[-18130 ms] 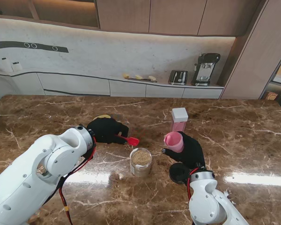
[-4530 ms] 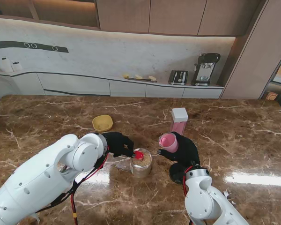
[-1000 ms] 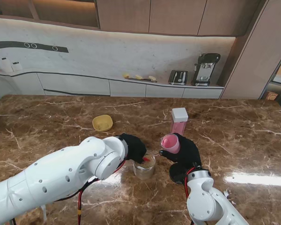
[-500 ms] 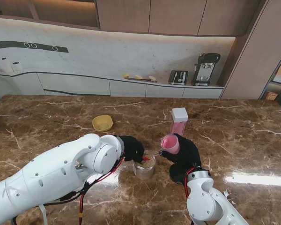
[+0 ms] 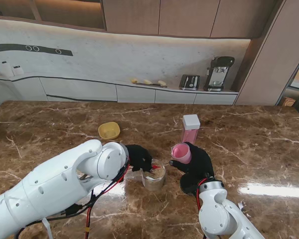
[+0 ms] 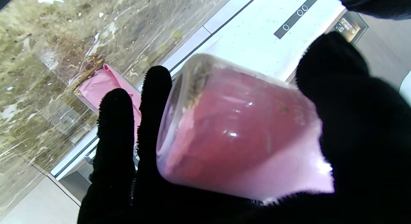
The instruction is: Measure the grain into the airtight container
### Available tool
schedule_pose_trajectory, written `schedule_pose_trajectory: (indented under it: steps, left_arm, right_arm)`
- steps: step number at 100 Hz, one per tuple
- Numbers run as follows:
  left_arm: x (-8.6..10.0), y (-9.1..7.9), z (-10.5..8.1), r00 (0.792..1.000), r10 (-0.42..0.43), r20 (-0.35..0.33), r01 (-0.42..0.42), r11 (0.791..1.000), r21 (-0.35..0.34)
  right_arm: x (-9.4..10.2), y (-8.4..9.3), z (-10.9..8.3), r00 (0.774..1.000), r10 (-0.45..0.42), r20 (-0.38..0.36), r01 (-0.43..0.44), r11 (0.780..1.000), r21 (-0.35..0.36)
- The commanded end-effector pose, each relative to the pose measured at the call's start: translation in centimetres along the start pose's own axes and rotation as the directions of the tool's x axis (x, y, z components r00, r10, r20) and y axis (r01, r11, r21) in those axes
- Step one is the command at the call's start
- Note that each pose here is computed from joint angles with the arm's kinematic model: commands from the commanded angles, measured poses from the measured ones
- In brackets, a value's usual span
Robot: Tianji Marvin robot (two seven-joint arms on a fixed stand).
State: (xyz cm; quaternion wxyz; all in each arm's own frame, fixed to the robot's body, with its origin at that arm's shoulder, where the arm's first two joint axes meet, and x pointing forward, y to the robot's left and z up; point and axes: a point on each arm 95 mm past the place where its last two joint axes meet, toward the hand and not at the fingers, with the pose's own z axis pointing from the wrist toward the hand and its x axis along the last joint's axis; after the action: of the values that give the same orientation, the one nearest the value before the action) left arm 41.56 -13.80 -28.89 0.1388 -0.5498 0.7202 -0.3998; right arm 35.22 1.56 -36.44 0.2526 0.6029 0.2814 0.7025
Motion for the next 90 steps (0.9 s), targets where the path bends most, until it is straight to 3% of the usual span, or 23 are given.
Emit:
schedule_pose_trajectory:
  steps: [1,90]
  left_arm:
    - [-0.4,0.6,0.2,1.0,-0.02,0.01,0.02,1.0,0.0]
    - [-1.1,0.6,-0.9,0.992,-0.123,-0.03,0.124,0.992,0.036]
  right_arm:
    - [-0.2,-0.4,-0.3,1.0,0.003,0.012,-0.004,1.0,0.017]
    - [0.0,-0.4,-0.1,1.0,-0.002,0.007,0.002,1.0,0.023]
